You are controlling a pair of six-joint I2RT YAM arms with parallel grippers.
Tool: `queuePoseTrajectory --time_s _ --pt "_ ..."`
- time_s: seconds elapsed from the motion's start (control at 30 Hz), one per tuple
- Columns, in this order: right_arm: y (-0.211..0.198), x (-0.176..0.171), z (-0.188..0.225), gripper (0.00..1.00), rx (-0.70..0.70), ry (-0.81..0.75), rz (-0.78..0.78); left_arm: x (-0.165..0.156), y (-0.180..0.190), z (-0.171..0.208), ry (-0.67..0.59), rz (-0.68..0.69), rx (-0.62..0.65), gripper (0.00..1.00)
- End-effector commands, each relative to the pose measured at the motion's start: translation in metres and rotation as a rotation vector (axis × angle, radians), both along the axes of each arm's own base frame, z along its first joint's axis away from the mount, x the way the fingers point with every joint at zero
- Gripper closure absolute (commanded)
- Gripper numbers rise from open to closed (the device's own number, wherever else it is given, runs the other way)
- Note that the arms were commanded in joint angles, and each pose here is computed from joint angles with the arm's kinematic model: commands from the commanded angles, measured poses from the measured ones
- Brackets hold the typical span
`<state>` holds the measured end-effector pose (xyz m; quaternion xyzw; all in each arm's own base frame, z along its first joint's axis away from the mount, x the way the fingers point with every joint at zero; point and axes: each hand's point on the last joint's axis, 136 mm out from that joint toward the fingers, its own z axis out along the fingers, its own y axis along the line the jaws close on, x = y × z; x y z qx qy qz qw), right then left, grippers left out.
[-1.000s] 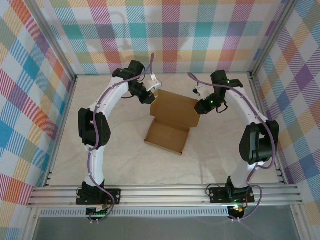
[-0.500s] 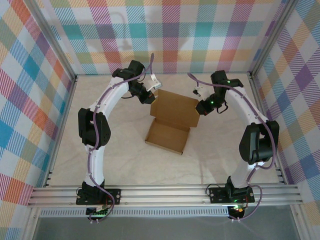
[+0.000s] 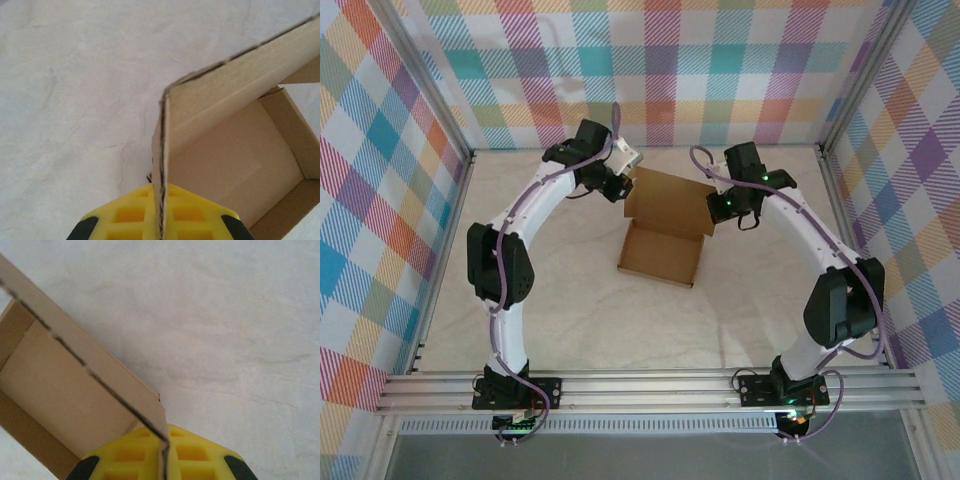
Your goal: Fold the paper box
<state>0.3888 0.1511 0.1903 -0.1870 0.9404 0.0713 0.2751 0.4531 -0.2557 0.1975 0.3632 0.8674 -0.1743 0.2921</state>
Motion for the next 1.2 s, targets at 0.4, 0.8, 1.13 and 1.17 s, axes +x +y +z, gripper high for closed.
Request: queuePoseTrajectory --time_s 0.4,0.8,1.13,1.17 --pt "0.007 0.042 0.040 1.00 0.080 -0.349 -0.467 0.019 -0.024 0.030 -0.209 0.413 -0.118 1.00" --pt "-0.002 0.045 0.020 1.00 0.191 -0.390 -0.676 0.015 -0.032 0.018 -0.324 0.458 -0.164 1.00" --pt "-0.009 0.037 -0.004 1.00 0.297 -0.391 -0.786 0.008 -0.028 0.000 -0.352 0.550 -0.207 1.00" --pt "-0.010 0.035 -0.007 1.00 0.300 -0.387 -0.799 0.008 -0.028 -0.003 -0.345 0.563 -0.212 1.00"
